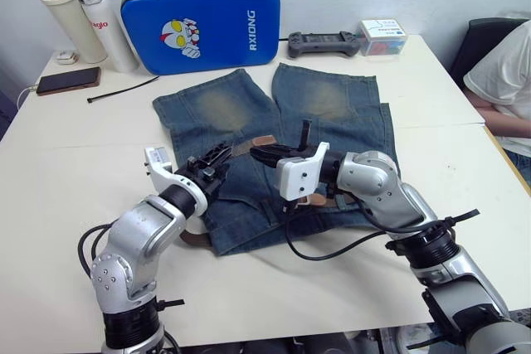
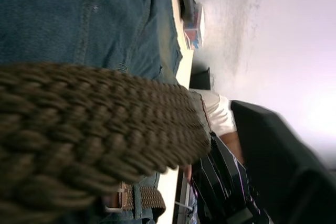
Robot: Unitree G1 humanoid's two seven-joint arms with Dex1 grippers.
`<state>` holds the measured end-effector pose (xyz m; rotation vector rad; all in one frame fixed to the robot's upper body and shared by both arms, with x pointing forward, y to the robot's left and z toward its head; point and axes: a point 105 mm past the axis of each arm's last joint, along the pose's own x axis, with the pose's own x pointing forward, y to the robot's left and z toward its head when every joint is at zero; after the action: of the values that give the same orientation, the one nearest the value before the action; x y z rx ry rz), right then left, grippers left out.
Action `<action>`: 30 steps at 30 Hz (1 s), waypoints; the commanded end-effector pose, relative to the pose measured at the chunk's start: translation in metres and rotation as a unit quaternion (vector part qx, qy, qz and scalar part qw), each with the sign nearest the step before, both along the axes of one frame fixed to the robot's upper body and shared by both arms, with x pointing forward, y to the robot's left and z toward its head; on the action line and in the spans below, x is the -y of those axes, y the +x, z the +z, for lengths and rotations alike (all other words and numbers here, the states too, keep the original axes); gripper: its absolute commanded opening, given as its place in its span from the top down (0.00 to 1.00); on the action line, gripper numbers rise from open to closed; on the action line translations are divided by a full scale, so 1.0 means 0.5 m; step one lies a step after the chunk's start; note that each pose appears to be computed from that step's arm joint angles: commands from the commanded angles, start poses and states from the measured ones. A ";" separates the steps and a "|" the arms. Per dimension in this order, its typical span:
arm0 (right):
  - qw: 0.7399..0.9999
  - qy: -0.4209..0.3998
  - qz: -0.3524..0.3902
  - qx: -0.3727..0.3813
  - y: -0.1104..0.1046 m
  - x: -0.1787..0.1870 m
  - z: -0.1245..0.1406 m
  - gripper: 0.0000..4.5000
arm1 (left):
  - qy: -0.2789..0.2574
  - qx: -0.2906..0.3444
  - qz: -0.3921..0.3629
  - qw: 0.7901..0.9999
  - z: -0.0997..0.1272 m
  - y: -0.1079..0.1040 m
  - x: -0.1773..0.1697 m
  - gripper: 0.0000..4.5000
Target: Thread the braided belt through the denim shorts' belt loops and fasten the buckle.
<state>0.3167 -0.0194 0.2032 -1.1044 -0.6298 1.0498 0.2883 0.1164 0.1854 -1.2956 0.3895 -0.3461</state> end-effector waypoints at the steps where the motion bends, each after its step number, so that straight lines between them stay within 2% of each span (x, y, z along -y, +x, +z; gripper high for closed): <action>1: 1.000 0.014 0.001 0.019 -0.008 0.005 0.023 1.00 | -0.017 0.018 0.009 1.000 0.023 0.001 -0.007 0.58; 5: 1.000 0.012 0.002 0.017 -0.010 0.005 0.020 1.00 | -0.020 0.017 0.008 1.000 0.025 0.006 -0.007 0.97; 8: 0.999 0.019 0.010 -0.027 -0.017 0.007 0.012 1.00 | -0.015 0.018 0.003 1.000 0.023 0.010 -0.006 0.99; 12: 0.998 0.030 0.018 -0.057 -0.026 0.018 0.020 0.66 | 0.010 0.025 -0.008 1.000 0.015 0.008 -0.011 1.00; 13: 0.997 0.028 0.021 -0.065 -0.029 0.021 0.020 0.55 | 0.020 0.029 -0.012 0.999 0.012 0.007 -0.014 1.00; 14: 0.996 0.024 0.023 -0.083 -0.033 0.030 0.018 0.40 | 0.032 0.033 -0.010 0.999 0.009 0.008 -0.026 1.00; 15: 0.994 0.016 0.026 -0.106 -0.039 0.041 0.013 0.35 | 0.047 0.039 -0.014 0.998 0.006 0.006 -0.035 1.00; 18: 0.979 -0.009 0.032 -0.201 -0.054 0.070 -0.013 0.07 | 0.082 0.055 -0.038 0.994 -0.007 -0.003 -0.045 1.00; 19: 0.970 -0.018 0.033 -0.242 -0.062 0.078 -0.024 0.01 | 0.095 0.059 -0.052 0.992 -0.014 -0.011 -0.046 1.00; 21: 0.947 -0.050 0.019 -0.317 -0.073 0.098 -0.053 0.01 | 0.121 0.060 -0.077 0.988 -0.034 -0.033 -0.047 1.00; 25: 0.919 -0.072 -0.006 -0.388 -0.079 0.125 -0.073 0.01 | 0.123 0.026 -0.071 0.990 -0.076 -0.065 -0.059 1.00; 30: 0.902 -0.064 -0.029 -0.426 -0.068 0.142 -0.066 0.01 | 0.106 0.019 -0.071 0.992 -0.086 -0.091 -0.041 1.00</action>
<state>0.2830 -0.0885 0.1530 -0.6553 0.2116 1.4009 0.2501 0.1479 0.1327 -1.0597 0.4983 -0.3790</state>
